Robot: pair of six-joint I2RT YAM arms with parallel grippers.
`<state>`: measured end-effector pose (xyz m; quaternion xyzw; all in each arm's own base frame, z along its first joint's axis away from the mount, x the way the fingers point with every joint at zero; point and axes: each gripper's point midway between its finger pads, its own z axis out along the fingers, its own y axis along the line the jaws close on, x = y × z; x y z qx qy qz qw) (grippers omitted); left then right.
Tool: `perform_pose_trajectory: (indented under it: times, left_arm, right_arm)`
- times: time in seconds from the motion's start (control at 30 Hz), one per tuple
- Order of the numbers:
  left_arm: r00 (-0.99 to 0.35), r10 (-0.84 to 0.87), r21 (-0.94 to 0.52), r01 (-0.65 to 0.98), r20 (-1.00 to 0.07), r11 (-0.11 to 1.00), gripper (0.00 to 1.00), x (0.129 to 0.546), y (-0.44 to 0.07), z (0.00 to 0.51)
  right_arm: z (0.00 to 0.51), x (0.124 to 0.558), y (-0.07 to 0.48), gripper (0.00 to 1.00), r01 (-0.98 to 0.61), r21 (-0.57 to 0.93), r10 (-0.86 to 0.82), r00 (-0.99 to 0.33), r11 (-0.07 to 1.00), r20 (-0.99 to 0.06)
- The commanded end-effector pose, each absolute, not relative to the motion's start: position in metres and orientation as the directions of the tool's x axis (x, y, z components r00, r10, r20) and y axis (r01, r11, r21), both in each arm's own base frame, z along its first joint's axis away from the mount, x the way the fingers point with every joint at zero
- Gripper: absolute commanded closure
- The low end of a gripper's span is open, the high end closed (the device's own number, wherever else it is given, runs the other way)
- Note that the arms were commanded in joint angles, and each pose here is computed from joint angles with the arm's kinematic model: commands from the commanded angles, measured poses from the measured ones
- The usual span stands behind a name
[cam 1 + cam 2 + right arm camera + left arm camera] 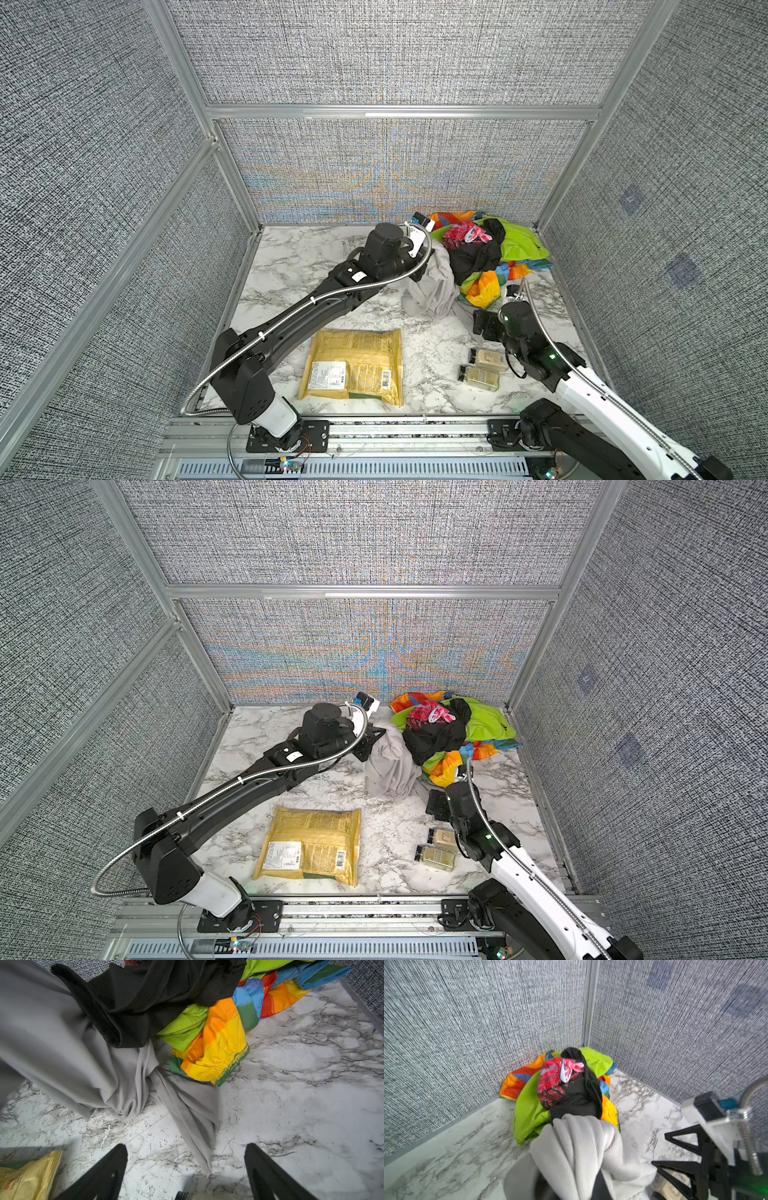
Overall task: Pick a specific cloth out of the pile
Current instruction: 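Lift the grey cloth high out of the pile with the left gripper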
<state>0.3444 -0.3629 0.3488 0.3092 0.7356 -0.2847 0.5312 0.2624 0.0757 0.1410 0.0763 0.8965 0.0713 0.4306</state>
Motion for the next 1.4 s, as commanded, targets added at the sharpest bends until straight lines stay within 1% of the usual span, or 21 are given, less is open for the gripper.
perform_pose_trajectory:
  times: [0.0,0.17,0.27,0.4,0.6,0.77,1.07,1.23,1.37]
  left_arm:
    - [-0.112,-0.004,-0.089,0.765,-0.994,0.638,0.95,0.345,-0.359,0.424]
    - [-0.025,-0.119,-0.097,0.753,-0.993,0.651,0.95,0.345,-0.343,0.483]
    - [0.005,-0.182,-0.120,0.735,-0.983,0.667,0.95,0.351,-0.330,0.514]
    - [0.032,-0.264,-0.169,0.694,-0.964,0.700,0.95,0.362,-0.306,0.549]
    - [0.106,-0.368,-0.216,0.650,-0.924,0.729,0.95,0.371,-0.268,0.600]
    - [0.185,-0.440,-0.259,0.590,-0.879,0.765,0.94,0.379,-0.226,0.636]
    - [0.281,-0.527,-0.315,0.550,-0.802,0.773,0.94,0.381,-0.160,0.682]
    - [0.321,-0.560,-0.349,0.524,-0.764,0.777,0.94,0.380,-0.124,0.694]
    - [0.327,-0.573,-0.366,0.516,-0.751,0.774,0.94,0.385,-0.105,0.696]
  right_arm:
    - [0.142,0.263,0.077,0.07,0.078,0.219,0.220,-0.606,0.973,-0.764]
    - [0.144,0.263,0.077,0.07,0.077,0.209,0.212,-0.609,0.975,-0.764]
    - [0.144,0.262,0.076,0.07,0.076,0.201,0.205,-0.610,0.977,-0.765]
    - [0.144,0.261,0.075,0.07,0.076,0.197,0.202,-0.609,0.977,-0.767]
    - [0.143,0.259,0.072,0.07,0.079,0.191,0.199,-0.608,0.978,-0.769]
    - [0.144,0.258,0.072,0.07,0.075,0.189,0.195,-0.608,0.979,-0.770]
    - [0.146,0.256,0.068,0.07,0.079,0.174,0.186,-0.603,0.982,-0.776]
    - [0.148,0.256,0.068,0.07,0.079,0.171,0.184,-0.600,0.982,-0.778]
    - [0.148,0.256,0.070,0.07,0.070,0.176,0.182,-0.605,0.982,-0.776]
